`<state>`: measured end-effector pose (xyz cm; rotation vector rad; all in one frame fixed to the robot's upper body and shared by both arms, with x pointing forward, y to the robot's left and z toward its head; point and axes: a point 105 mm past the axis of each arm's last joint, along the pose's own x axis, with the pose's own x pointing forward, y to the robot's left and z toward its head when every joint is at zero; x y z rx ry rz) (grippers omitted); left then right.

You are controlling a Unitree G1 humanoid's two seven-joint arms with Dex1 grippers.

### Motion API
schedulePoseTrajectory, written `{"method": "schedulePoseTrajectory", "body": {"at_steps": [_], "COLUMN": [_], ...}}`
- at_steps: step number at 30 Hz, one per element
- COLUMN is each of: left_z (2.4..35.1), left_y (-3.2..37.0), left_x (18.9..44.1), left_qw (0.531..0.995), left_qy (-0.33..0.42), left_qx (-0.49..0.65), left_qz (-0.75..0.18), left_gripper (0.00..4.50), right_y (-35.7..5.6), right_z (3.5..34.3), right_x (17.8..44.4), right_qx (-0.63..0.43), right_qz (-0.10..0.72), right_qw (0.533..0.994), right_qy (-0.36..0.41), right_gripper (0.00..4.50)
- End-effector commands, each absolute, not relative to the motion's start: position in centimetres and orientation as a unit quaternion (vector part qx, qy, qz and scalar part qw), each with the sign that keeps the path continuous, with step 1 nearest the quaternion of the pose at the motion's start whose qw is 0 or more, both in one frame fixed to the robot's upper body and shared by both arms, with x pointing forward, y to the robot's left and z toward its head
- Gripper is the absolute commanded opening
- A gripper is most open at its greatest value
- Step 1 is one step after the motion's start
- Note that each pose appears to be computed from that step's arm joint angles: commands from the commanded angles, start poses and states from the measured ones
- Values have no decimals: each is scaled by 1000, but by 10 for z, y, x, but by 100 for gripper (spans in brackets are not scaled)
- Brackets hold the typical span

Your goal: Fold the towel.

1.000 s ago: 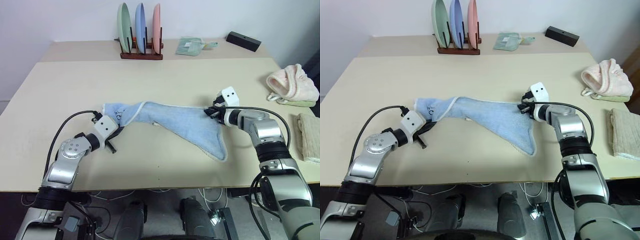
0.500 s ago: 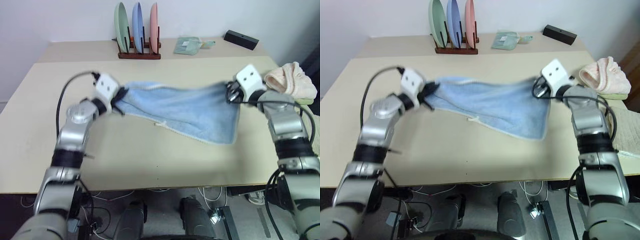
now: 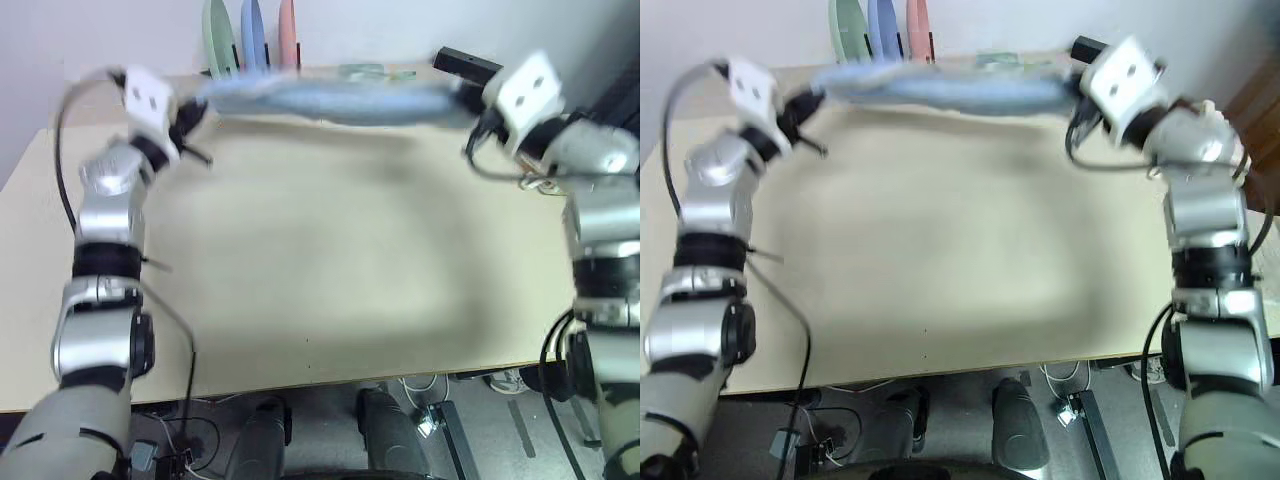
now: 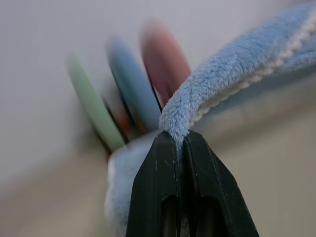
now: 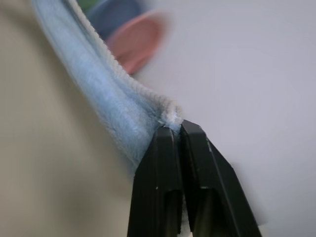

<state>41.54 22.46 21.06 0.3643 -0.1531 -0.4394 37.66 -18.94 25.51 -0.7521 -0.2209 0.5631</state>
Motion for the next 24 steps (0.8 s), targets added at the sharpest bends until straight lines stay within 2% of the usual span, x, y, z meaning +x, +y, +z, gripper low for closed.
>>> {"method": "schedulePoseTrajectory", "body": {"at_steps": [1,3,7,12,17,20,22,23,24], "left_z": [194,163,132,113,110,111,112,112,112], "left_y": [215,217,217,213,215,219,220,220,220], "left_x": [376,351,319,294,291,296,297,296,296], "left_qw": [935,930,924,907,905,911,911,910,909], "left_qy": [-41,18,92,143,156,156,156,156,156], "left_qx": [197,180,153,151,148,140,143,147,149], "left_qz": [-291,-319,-337,-366,-366,-355,-354,-354,-356], "left_gripper": [0,0,0,0,0,94,185,244,296], "right_y": [-182,-185,-193,-197,-200,-200,-201,-201,-202], "right_z": [231,201,171,159,157,152,148,145,143], "right_x": [340,322,296,277,277,279,278,277,276], "right_qx": [-345,-337,-322,-311,-310,-310,-314,-316,-315], "right_qz": [335,362,389,407,403,403,405,406,409], "right_qw": [875,869,861,853,855,854,851,849,847], "right_qy": [-63,-8,62,98,100,108,116,122,130], "right_gripper": [7,7,7,7,7,0,64,97,144]}}
